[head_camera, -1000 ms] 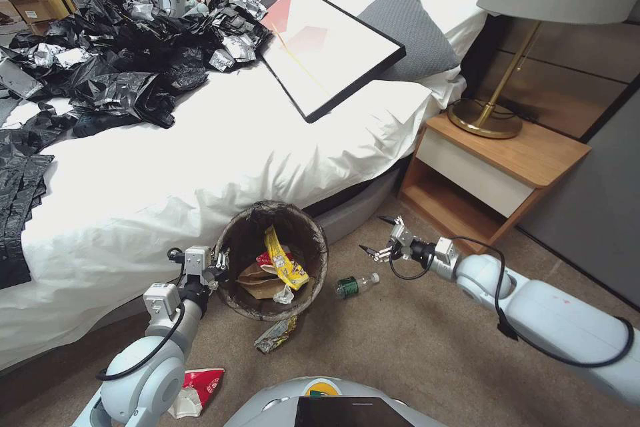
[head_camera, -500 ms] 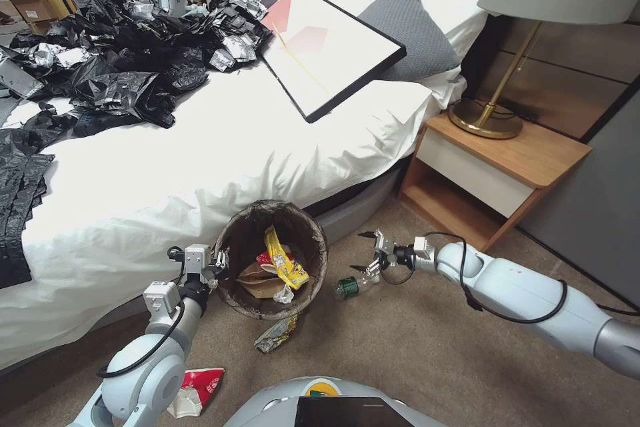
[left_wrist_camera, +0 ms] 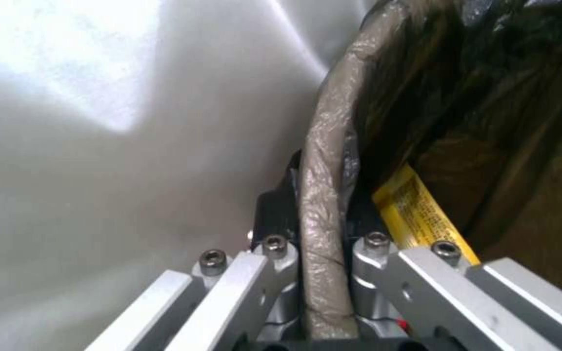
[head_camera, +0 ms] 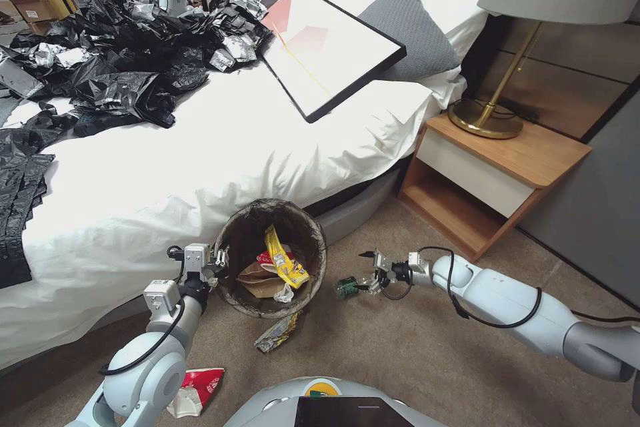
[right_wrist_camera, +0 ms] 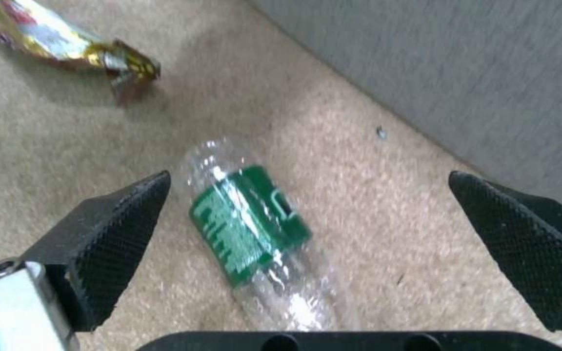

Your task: Pick up the trash bin, then pick up the garbage from the floor and place it into the trash bin.

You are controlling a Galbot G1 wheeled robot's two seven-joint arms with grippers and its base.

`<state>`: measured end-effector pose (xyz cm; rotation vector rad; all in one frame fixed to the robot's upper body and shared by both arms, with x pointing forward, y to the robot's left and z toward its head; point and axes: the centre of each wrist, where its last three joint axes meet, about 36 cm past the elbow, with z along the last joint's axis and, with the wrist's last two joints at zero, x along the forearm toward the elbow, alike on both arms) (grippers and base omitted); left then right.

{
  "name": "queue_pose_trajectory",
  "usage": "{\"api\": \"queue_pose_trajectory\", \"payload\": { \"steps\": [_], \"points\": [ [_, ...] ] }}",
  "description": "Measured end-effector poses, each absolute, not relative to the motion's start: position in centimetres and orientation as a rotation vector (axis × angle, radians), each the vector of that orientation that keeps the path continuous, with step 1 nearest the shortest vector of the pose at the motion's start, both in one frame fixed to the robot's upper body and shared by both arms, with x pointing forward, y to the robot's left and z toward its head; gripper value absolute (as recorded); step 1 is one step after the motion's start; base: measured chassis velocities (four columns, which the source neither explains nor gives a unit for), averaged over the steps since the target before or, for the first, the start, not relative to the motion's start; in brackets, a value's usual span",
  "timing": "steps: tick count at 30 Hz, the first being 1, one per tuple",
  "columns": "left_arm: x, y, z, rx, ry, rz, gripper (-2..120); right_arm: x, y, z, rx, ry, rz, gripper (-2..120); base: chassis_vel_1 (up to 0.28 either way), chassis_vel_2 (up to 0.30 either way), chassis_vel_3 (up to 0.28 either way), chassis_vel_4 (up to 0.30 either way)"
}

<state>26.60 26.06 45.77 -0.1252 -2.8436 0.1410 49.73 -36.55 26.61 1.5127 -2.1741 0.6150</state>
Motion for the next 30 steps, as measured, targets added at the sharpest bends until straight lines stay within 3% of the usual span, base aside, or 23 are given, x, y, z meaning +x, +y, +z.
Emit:
{"api": "queue_pose_trajectory", "payload": {
  "steps": [12,30],
  "points": [
    [26.7,26.0,45.8,-0.124,-2.846,0.144,4,49.4,-37.8,22.0,1.43,-2.149,0.607,100,0.0,0.0,0.0,0.0],
    [26.8,26.1,45.7,-0.12,-2.846,0.146,4,50.1,-38.5,19.9,1.373,-2.118,0.635,100,0.0,0.0,0.0,0.0]
  ]
}}
